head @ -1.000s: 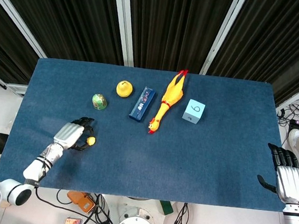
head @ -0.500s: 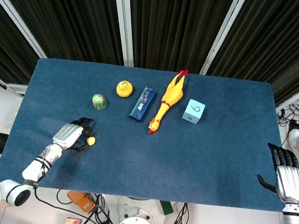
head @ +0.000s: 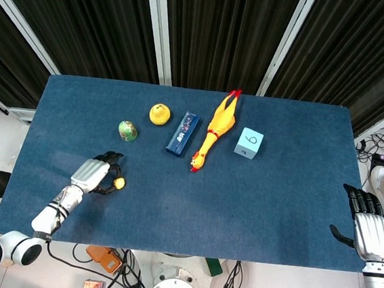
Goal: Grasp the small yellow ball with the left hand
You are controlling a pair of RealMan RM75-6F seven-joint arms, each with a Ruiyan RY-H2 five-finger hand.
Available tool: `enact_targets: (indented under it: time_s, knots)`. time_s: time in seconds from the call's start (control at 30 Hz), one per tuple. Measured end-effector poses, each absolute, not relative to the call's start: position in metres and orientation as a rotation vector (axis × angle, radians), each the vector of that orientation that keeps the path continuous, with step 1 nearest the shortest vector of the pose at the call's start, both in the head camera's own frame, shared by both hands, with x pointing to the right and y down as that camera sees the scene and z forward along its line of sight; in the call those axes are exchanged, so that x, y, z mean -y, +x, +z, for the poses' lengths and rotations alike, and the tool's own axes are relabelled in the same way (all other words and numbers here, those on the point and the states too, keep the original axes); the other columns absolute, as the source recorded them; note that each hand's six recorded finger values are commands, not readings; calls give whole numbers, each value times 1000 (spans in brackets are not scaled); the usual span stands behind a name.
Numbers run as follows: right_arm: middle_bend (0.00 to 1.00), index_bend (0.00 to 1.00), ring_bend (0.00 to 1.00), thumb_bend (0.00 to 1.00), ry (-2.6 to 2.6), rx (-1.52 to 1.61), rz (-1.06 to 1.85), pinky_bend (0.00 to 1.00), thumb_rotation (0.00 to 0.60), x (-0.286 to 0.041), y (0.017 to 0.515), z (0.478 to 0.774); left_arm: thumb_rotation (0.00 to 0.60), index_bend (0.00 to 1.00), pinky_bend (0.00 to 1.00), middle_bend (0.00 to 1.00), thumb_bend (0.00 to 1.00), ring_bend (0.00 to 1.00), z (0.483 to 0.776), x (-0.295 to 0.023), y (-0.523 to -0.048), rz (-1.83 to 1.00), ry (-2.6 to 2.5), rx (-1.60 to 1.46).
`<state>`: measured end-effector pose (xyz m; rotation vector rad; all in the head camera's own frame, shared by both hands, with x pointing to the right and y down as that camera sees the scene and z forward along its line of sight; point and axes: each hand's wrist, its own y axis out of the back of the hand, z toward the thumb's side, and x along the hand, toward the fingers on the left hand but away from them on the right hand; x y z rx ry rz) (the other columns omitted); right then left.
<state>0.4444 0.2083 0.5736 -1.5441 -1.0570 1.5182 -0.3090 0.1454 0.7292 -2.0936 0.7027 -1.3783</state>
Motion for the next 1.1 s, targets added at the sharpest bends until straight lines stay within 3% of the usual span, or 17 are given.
enact_targets:
  time_s: [0.37,0.83,1.1]
  knots:
    - [175,127,160,317,-1549,1055,1515,142,600,-209,444,573,600,533,182,132,342,60,701,-127,-312,-1341,-2062,-736]
    - [175,127,160,318,-1546,1056,1509,142,600,-210,443,572,600,533,182,132,336,61,571,-73,-303,-1216,-1960,-817]
    - [175,127,160,318,-1547,1056,1510,142,600,-210,443,573,600,533,182,132,329,60,531,-73,-289,-1086,-2151,-888]
